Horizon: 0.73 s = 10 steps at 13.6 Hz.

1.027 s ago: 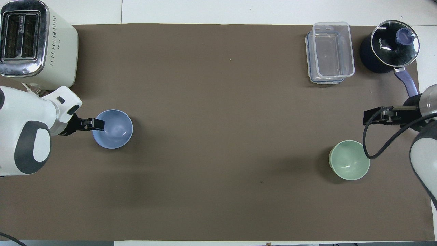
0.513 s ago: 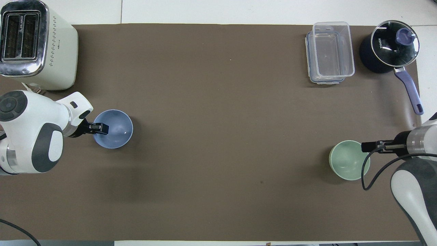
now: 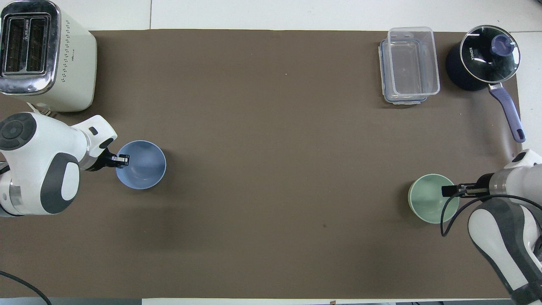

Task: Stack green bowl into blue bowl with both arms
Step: 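Grasp the blue bowl with the left gripper while the right gripper grasps the green bowl, then slide the blue bowl toward the table center while the right gripper lifts the green bowl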

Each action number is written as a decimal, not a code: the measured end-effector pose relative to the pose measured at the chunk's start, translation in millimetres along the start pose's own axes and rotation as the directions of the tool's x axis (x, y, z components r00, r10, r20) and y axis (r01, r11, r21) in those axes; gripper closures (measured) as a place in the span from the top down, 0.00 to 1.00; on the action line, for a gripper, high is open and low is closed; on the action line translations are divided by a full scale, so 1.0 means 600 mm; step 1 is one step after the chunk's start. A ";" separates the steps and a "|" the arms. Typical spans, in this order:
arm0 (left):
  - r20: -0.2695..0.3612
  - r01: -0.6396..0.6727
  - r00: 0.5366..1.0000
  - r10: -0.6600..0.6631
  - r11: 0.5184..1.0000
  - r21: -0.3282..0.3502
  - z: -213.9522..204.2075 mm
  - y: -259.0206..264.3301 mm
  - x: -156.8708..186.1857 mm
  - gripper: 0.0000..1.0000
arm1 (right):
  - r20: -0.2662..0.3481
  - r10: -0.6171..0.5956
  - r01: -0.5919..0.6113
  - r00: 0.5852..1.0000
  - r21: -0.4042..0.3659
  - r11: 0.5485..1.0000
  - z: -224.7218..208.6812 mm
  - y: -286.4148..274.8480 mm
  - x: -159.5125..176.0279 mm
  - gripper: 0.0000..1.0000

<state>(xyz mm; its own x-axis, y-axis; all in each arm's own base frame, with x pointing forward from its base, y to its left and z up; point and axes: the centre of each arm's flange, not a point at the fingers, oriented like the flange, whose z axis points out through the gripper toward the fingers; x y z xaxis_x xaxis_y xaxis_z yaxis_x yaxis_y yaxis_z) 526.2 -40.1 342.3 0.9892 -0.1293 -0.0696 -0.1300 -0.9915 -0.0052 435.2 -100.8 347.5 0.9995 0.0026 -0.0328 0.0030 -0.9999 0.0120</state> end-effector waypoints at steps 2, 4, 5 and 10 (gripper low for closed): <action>0.034 0.043 0.999 -0.042 0.999 -0.014 -0.035 0.006 0.017 0.05 | 0.005 -0.007 0.007 1.000 0.003 1.000 0.034 0.013 -0.004 1.00; 0.049 0.123 0.992 -0.120 0.990 -0.069 -0.104 0.066 0.054 0.05 | 0.021 -0.006 0.006 1.000 0.008 1.000 0.056 0.017 -0.011 0.96; 0.049 0.168 0.985 -0.165 0.982 -0.085 -0.132 0.118 0.068 0.05 | 0.025 -0.007 0.007 1.000 0.008 1.000 0.059 0.017 -0.012 0.96; 0.034 0.216 0.976 -0.213 0.972 -0.098 -0.097 0.502 0.000 0.05 | 0.032 -0.018 0.018 0.999 0.009 1.000 0.057 0.009 -0.012 0.37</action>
<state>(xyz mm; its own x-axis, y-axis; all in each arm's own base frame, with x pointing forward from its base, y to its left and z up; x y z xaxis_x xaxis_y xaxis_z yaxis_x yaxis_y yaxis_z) 490.8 -339.7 398.7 0.9913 0.0857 -0.1003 0.0937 -0.9926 0.0772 427.2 -106.8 313.8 0.9977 0.0204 -0.0653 0.0206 -0.9998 0.0023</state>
